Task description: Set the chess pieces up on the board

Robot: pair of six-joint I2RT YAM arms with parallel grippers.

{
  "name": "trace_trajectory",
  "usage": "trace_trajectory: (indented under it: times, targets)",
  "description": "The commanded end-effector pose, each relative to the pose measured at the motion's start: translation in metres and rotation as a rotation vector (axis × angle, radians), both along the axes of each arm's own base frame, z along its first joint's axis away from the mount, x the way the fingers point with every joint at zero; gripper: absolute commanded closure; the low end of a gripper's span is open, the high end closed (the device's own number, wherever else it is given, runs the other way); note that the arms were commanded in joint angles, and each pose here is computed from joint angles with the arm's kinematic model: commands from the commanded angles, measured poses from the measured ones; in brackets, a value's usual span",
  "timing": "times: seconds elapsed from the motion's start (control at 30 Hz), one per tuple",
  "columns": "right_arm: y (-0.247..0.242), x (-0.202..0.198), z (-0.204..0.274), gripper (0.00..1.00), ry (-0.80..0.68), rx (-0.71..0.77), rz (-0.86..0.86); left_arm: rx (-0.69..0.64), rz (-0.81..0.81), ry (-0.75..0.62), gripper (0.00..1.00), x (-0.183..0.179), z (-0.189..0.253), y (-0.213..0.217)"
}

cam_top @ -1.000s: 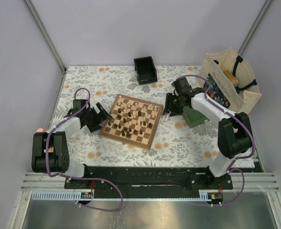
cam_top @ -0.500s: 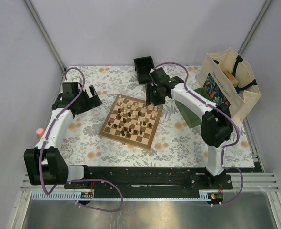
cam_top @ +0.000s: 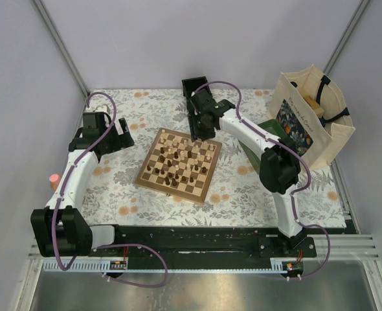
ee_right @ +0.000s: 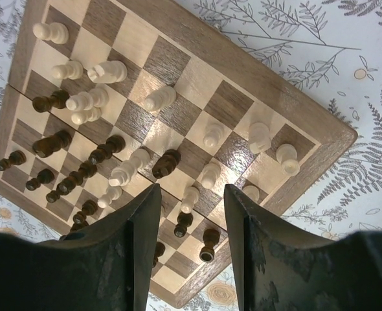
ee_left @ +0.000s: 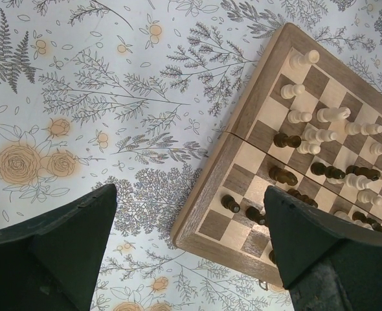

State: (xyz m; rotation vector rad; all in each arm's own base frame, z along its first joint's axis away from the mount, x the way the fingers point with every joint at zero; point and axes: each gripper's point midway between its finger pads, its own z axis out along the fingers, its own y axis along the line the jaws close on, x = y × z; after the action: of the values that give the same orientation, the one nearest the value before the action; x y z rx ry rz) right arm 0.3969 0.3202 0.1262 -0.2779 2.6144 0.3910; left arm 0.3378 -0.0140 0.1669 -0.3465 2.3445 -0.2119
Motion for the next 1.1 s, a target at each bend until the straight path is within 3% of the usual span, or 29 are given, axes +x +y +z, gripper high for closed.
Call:
trace_trajectory:
  times: [0.0,0.57,1.07]
  targets:
    - [0.003,0.003,0.008,0.48,-0.026,-0.031,0.007,0.031,0.01,-0.048,0.01,0.007,0.013,0.007]
    - [0.046,0.03,-0.002,0.47,-0.035,-0.013,0.083,0.028,0.005,-0.022,0.01,0.009,0.007,0.005]
    - [0.059,0.026,-0.03,0.48,0.021,-0.017,0.118,0.03,0.011,-0.002,0.01,0.01,0.002,0.007]
